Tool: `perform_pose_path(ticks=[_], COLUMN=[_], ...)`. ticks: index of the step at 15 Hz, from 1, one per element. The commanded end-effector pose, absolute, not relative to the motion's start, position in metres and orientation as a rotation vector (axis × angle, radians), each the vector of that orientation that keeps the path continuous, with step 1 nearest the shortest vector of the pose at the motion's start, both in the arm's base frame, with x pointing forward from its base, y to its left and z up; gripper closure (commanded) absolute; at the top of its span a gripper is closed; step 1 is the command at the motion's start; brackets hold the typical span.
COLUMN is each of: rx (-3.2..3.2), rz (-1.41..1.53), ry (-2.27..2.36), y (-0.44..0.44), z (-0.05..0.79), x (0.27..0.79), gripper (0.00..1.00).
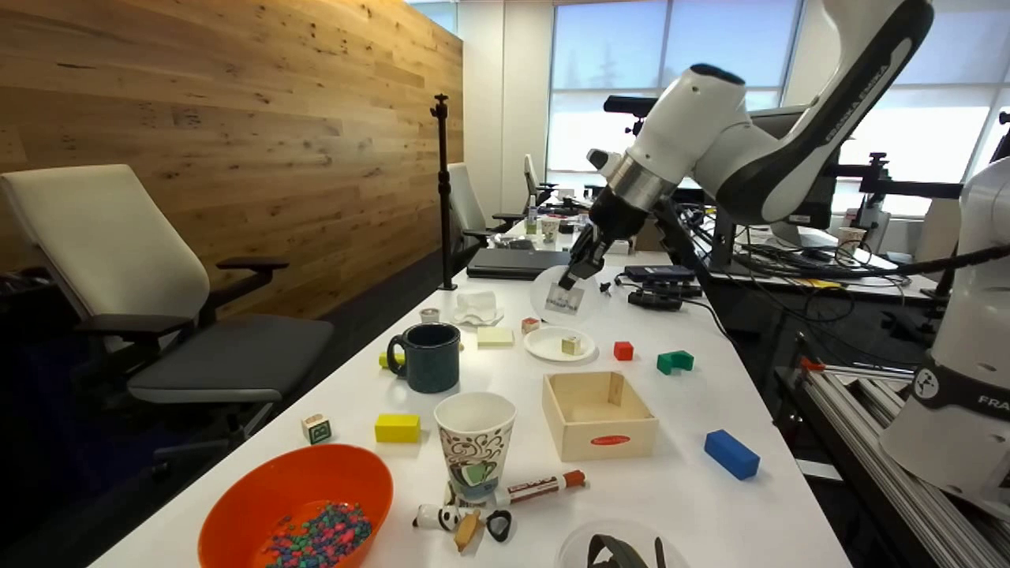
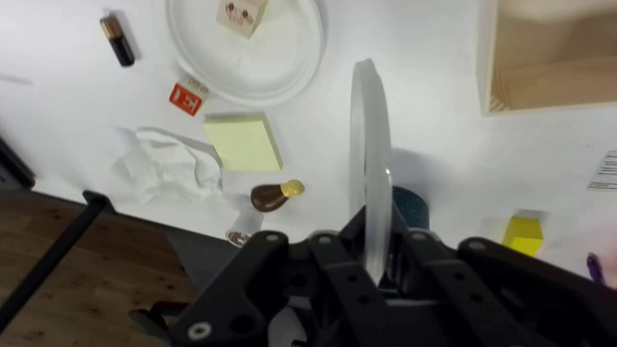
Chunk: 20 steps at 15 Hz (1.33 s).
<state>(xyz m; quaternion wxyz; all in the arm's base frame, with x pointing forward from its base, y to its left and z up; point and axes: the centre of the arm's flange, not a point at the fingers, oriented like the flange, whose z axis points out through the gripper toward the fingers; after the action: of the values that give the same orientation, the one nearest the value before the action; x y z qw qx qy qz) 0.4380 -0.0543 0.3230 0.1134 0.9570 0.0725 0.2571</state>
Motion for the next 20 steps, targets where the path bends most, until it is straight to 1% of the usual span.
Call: perform_pose_path(ticks=[1, 5, 10, 16, 20], rx=[2.644, 2.476, 2.303, 2.229, 2.279], rz=[0.742, 0.739, 0.848, 0.987, 1.058], ry=[0.426, 0.720, 1.009, 1.176, 1.396], y=[0.020, 0.090, 0.155, 0.193, 0.194], z=[0.350, 0.353, 0.343, 0.337, 0.334], x=[0.443, 0.432, 0.397, 0.356, 0.323], gripper=[0.98, 0.98, 0.98, 0.98, 0.98])
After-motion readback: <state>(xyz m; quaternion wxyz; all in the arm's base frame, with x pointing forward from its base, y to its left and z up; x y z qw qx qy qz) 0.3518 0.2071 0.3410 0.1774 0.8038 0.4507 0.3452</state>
